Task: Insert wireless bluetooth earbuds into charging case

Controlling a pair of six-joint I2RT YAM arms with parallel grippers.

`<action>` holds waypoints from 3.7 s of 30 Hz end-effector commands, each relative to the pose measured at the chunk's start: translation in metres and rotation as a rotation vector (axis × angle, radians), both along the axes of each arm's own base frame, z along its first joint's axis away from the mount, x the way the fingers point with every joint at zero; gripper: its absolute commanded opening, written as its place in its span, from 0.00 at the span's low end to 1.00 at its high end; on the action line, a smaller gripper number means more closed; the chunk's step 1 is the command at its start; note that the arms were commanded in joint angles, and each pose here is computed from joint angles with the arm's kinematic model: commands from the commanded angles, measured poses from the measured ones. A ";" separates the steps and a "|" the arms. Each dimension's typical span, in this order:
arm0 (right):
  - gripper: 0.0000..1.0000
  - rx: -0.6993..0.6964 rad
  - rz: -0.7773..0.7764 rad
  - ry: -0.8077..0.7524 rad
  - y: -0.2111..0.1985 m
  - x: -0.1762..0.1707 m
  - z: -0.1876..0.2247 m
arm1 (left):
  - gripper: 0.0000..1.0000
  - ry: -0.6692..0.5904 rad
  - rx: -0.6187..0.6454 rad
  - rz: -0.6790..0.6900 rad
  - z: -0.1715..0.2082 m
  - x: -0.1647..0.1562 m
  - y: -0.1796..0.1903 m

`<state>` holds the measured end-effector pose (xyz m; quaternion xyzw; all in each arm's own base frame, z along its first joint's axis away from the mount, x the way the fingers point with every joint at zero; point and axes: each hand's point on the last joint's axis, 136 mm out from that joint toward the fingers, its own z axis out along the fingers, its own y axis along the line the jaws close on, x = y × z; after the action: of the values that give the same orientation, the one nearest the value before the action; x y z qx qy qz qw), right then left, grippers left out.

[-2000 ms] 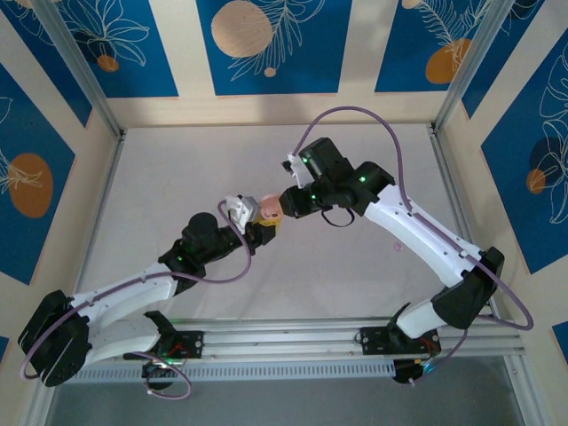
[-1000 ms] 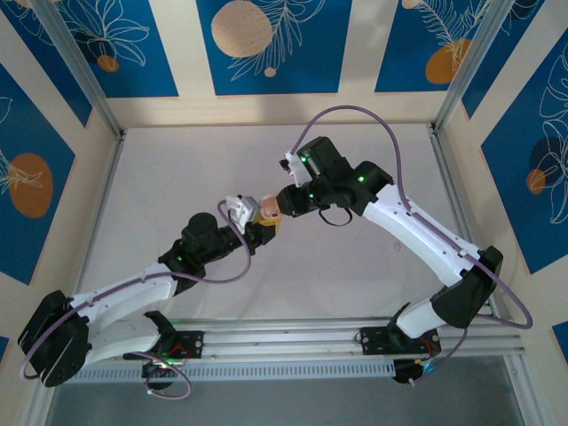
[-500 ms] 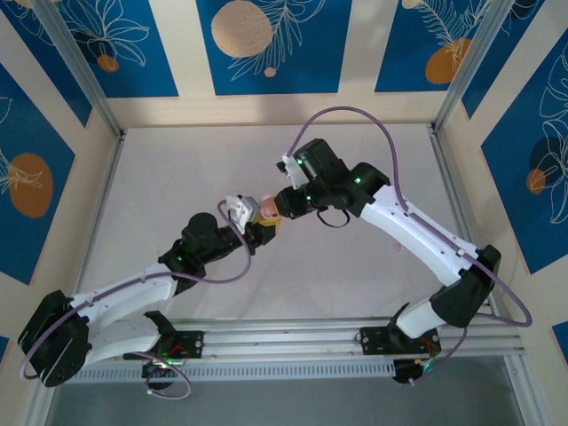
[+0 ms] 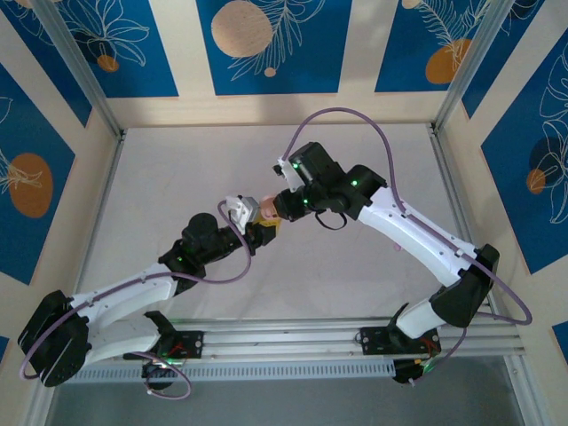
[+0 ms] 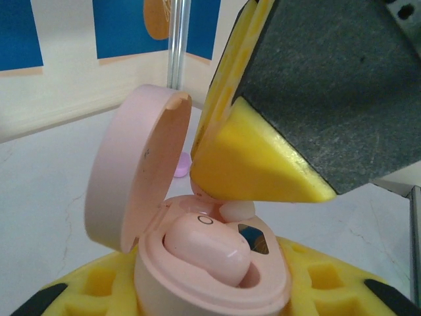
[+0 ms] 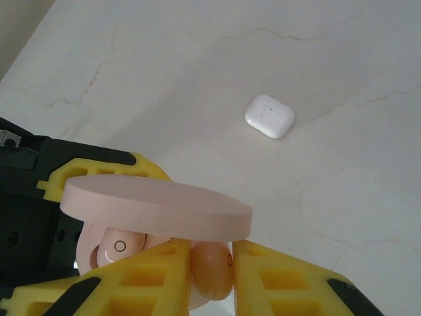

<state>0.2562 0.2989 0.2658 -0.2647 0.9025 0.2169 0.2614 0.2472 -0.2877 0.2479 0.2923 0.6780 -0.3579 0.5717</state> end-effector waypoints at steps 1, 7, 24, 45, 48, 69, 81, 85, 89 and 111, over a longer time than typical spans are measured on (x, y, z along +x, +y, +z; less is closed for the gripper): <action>0.23 -0.029 0.043 0.016 0.002 -0.009 -0.004 | 0.26 -0.079 -0.104 -0.012 0.038 -0.004 -0.002; 0.25 0.014 0.075 0.032 0.008 -0.015 0.002 | 0.26 -0.080 -0.102 -0.009 0.038 -0.004 -0.001; 0.23 0.031 0.015 -0.001 -0.004 -0.006 0.010 | 0.26 -0.074 -0.107 -0.037 0.039 -0.007 -0.005; 0.26 -0.025 0.121 -0.073 0.007 -0.022 0.010 | 0.26 -0.087 -0.178 -0.044 0.051 -0.008 -0.006; 0.27 -0.001 0.124 -0.071 0.008 -0.023 0.014 | 0.26 -0.088 -0.178 -0.045 0.050 -0.008 -0.005; 0.24 0.133 0.089 -0.053 -0.003 -0.021 0.039 | 0.26 -0.080 -0.182 -0.088 0.049 -0.014 -0.010; 0.24 0.032 0.133 -0.126 -0.013 -0.019 0.029 | 0.26 -0.060 -0.218 -0.130 0.054 -0.018 -0.014; 0.24 -0.001 0.151 -0.153 -0.014 -0.019 0.028 | 0.26 -0.059 -0.228 -0.133 0.056 -0.019 -0.014; 0.25 -0.052 0.178 -0.180 -0.016 -0.020 0.023 | 0.26 -0.059 -0.238 -0.129 0.058 -0.018 -0.014; 0.38 0.221 0.170 -0.052 -0.013 -0.034 0.059 | 0.26 -0.069 -0.235 -0.139 0.059 -0.019 -0.015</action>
<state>0.2323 0.2842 0.3168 -0.3212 0.8473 0.2932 0.3048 0.2328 -0.3002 0.2879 0.2782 0.6164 -0.4493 0.5837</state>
